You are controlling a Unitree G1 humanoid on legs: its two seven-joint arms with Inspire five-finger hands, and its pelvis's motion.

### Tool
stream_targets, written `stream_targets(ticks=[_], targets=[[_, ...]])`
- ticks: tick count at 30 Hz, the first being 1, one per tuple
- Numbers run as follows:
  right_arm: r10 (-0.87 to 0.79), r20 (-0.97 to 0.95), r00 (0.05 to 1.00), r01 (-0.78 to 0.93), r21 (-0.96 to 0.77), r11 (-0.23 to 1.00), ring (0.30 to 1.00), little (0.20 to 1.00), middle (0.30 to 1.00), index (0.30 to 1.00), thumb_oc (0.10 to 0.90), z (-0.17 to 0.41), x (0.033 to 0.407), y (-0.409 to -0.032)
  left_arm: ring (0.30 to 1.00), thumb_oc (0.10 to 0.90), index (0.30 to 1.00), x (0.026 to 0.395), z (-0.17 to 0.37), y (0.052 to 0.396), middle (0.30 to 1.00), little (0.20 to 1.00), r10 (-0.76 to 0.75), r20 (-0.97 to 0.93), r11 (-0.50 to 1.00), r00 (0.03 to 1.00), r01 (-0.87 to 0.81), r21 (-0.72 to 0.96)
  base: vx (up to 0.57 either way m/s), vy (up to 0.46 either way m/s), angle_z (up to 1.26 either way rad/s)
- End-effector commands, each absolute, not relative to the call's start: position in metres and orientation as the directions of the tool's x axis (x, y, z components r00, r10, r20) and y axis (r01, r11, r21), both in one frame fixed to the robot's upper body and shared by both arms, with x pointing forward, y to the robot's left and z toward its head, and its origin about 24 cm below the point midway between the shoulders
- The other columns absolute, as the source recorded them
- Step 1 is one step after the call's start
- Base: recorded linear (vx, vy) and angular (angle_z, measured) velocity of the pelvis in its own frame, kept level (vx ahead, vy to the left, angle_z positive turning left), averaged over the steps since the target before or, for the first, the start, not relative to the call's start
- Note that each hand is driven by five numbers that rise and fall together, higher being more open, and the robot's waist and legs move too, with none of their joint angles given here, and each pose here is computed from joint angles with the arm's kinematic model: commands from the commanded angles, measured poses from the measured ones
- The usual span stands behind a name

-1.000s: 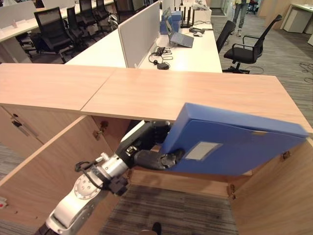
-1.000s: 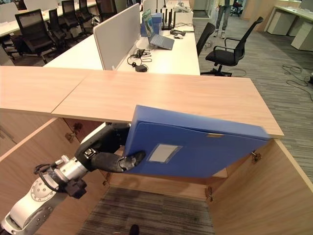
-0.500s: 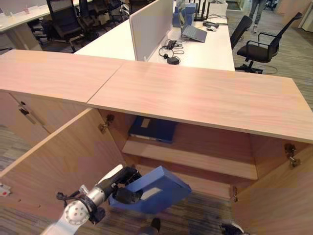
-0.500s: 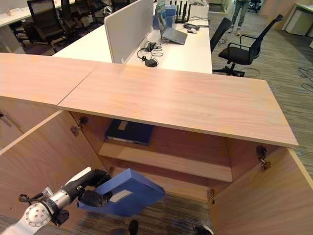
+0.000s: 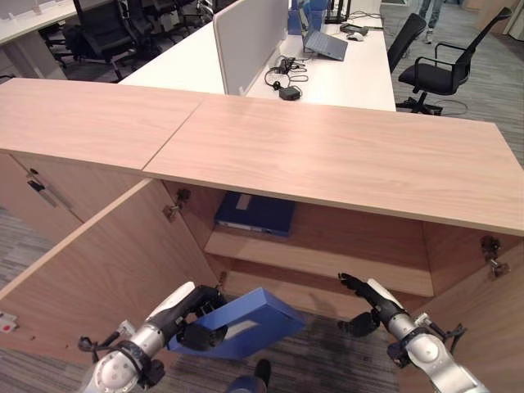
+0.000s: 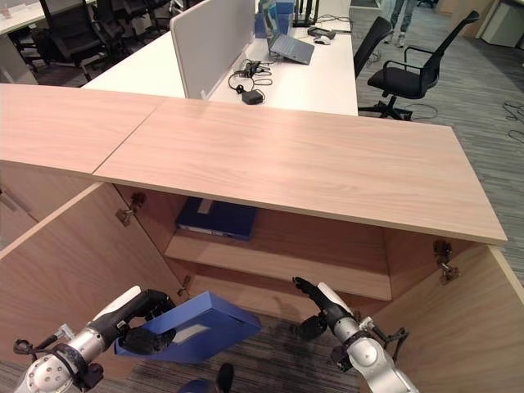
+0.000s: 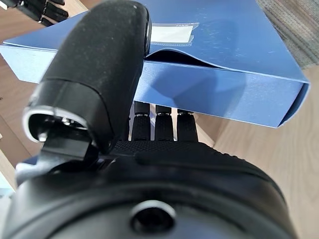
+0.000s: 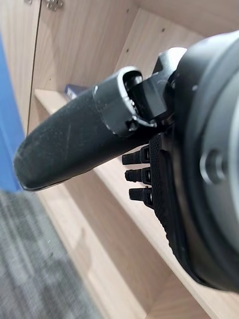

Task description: Put the empty folder in the office cabinet

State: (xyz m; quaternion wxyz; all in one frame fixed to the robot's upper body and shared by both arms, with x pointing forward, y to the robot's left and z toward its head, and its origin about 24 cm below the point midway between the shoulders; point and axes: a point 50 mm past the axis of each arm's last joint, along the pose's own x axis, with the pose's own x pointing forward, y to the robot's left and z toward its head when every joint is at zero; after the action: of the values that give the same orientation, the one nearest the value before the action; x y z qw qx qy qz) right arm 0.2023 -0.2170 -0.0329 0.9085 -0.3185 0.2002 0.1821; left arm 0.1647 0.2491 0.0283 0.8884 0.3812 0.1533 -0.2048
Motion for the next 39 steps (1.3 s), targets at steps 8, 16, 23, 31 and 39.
stream_targets(ticks=[8, 16, 23, 31, 39], targets=[[0.450, -0.266, 0.852, -0.517, -0.553, 0.653, 0.900, 0.900, 0.900, 0.900, 0.800, 0.012, 0.230, -0.171, 0.300, 0.400, 0.300, 0.196, 0.087, 0.223, 0.300, 0.300, -0.352, -0.046, 0.644, 0.935, 0.277, 0.713, 0.00, 0.000, 0.00], [0.501, -0.155, 0.851, -0.472, -0.642, 0.604, 0.900, 0.900, 0.900, 0.900, 0.800, 0.033, 0.245, -0.151, 0.300, 0.400, 0.300, 0.202, 0.099, 0.207, 0.300, 0.300, -0.423, 0.022, 0.678, 0.906, 0.301, 0.670, 0.00, 0.000, 0.00], [0.575, -0.066, 0.815, -0.417, -0.756, 0.504, 0.900, 0.900, 0.900, 0.900, 0.800, 0.057, 0.256, -0.132, 0.300, 0.400, 0.300, 0.204, 0.111, 0.192, 0.300, 0.300, -0.514, 0.060, 0.667, 0.855, 0.355, 0.655, 0.00, 0.000, 0.00], [0.617, -0.012, 0.787, -0.378, -0.800, 0.466, 0.900, 0.900, 0.900, 0.900, 0.800, 0.073, 0.267, -0.119, 0.300, 0.400, 0.300, 0.206, 0.121, 0.184, 0.300, 0.300, -0.569, 0.077, 0.667, 0.819, 0.405, 0.625, 0.00, 0.000, 0.00], [0.671, -0.063, 0.739, -0.493, -0.730, 0.474, 0.300, 0.300, 0.300, 0.300, 0.400, 0.061, 0.266, -0.098, 0.300, 0.400, 0.300, 0.209, 0.134, 0.176, 0.300, 0.300, -0.571, 0.198, 0.782, 0.797, 0.454, 0.427, 0.00, 0.000, 0.00]])
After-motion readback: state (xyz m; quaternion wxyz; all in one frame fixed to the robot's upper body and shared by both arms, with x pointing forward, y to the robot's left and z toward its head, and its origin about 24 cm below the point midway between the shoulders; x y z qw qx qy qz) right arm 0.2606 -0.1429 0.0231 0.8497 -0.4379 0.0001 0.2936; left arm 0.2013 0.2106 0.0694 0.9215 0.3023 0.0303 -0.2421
